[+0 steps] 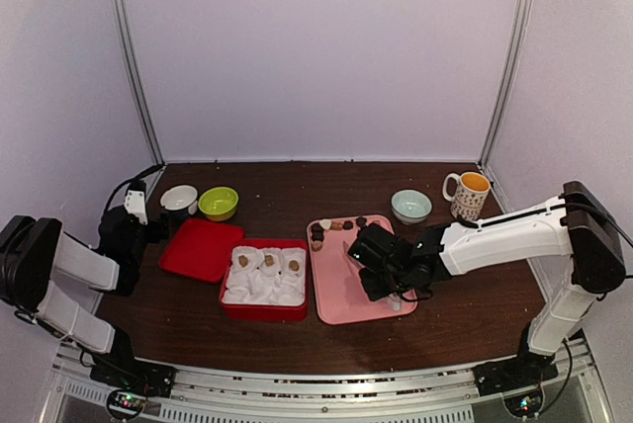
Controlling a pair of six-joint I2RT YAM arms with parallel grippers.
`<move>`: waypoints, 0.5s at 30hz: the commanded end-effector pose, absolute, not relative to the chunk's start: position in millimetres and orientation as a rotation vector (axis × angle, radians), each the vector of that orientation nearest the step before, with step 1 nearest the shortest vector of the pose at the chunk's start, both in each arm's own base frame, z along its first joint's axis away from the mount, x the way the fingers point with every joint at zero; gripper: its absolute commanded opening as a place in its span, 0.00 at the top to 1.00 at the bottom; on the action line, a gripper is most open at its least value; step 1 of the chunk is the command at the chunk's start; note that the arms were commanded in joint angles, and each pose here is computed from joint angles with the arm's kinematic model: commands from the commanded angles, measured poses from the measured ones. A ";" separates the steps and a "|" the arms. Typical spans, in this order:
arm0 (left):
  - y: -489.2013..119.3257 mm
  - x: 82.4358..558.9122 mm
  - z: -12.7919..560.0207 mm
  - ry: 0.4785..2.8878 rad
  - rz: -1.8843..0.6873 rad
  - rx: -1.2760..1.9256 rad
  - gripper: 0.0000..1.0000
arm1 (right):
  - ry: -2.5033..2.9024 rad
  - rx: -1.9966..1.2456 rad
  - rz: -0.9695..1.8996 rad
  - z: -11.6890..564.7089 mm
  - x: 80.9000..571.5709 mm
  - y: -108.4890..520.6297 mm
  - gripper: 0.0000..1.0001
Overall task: Pack the chocolate
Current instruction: Pick up the fake chocolate from the plate.
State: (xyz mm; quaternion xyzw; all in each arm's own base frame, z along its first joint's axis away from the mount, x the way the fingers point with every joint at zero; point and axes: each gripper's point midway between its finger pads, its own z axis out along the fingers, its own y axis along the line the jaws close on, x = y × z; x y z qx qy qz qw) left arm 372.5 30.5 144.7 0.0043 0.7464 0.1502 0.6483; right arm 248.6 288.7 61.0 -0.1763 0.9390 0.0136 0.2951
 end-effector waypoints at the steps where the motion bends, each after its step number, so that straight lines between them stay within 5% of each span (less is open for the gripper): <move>1: 33.1 378.0 160.8 1.640 0.335 -0.016 0.02 | 2.508 -0.438 0.046 53.7 251.0 288.5 0.61; 15: 33.3 377.9 160.8 1.639 0.336 -0.017 0.02 | 2.482 -0.433 0.110 76.1 252.3 293.4 0.74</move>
